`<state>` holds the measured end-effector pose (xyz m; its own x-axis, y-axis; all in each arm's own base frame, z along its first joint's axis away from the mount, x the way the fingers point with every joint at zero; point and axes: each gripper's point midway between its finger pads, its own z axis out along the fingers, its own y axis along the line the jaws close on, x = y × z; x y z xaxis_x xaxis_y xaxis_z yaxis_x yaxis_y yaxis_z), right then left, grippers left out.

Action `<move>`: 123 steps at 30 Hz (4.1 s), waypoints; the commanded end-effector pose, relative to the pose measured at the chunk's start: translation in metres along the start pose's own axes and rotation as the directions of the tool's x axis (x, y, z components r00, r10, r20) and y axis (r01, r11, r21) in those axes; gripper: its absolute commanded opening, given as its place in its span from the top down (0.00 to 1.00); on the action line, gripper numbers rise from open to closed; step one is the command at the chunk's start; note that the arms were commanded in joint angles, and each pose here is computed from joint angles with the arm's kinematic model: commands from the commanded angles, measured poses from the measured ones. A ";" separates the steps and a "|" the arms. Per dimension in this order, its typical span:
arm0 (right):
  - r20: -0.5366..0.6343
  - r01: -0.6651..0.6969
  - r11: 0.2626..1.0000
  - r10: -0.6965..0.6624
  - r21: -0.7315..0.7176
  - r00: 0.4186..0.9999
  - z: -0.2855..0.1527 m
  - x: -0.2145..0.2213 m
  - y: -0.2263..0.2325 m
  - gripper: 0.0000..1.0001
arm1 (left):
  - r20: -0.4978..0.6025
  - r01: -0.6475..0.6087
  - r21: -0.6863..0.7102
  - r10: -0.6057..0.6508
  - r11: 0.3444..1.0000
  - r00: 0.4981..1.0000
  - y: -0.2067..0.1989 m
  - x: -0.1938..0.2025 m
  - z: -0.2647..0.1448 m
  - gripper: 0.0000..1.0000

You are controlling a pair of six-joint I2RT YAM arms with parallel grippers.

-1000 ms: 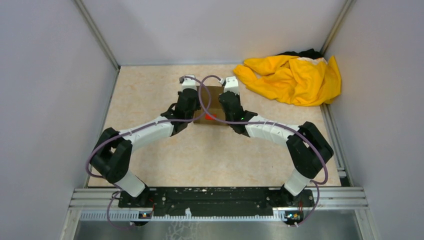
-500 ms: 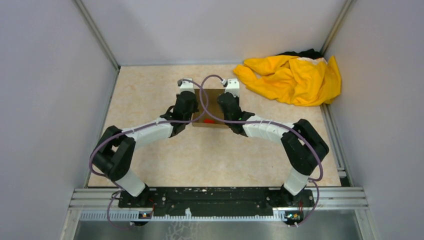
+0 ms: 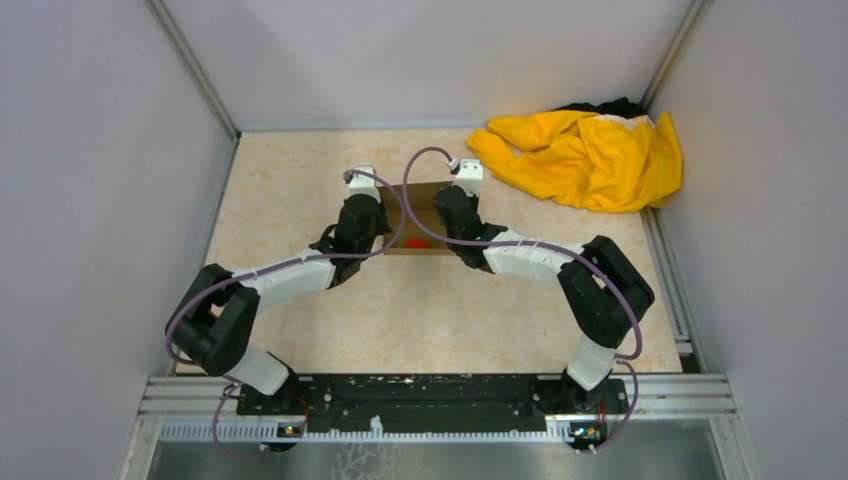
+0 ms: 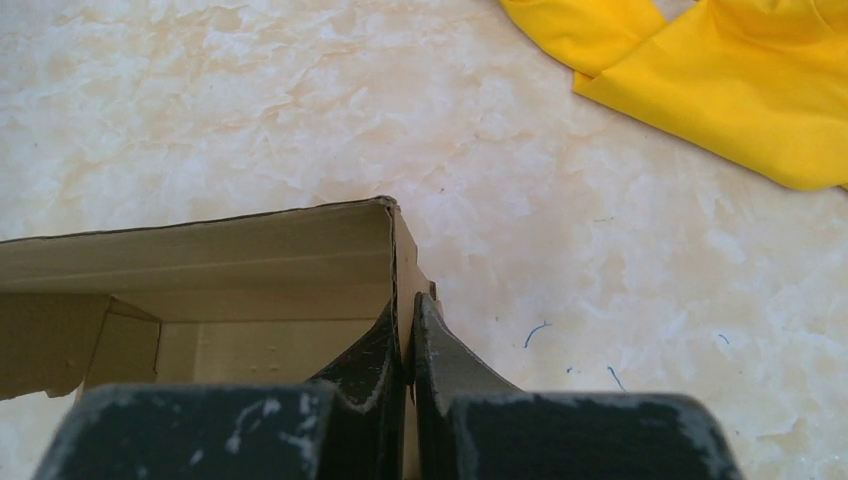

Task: Fold the paper box

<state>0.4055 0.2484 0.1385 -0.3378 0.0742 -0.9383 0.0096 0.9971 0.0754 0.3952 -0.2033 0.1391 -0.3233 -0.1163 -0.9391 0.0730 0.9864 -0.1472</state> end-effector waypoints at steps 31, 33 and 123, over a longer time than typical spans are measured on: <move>-0.048 -0.117 0.991 0.114 -0.065 0.992 -0.021 0.049 -0.011 0.85 | -0.104 0.069 0.027 -0.065 0.997 0.992 0.015 0.054 -0.027 0.98; -0.051 -0.121 0.990 0.117 -0.072 0.992 -0.025 0.054 -0.014 0.81 | -0.110 0.069 0.028 -0.066 0.997 0.992 0.017 0.057 -0.029 0.97; -0.286 0.022 0.870 -0.185 -0.492 0.940 -0.034 0.016 0.037 0.60 | -0.240 0.033 0.281 0.036 0.959 0.970 -0.027 0.025 -0.026 1.00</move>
<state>0.3605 0.2862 0.0967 -0.6633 -0.1379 -0.7355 -0.4377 0.8687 0.2318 0.3438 -0.2096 0.1268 -0.5497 -0.0577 -0.8334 0.2530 0.9393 -0.2319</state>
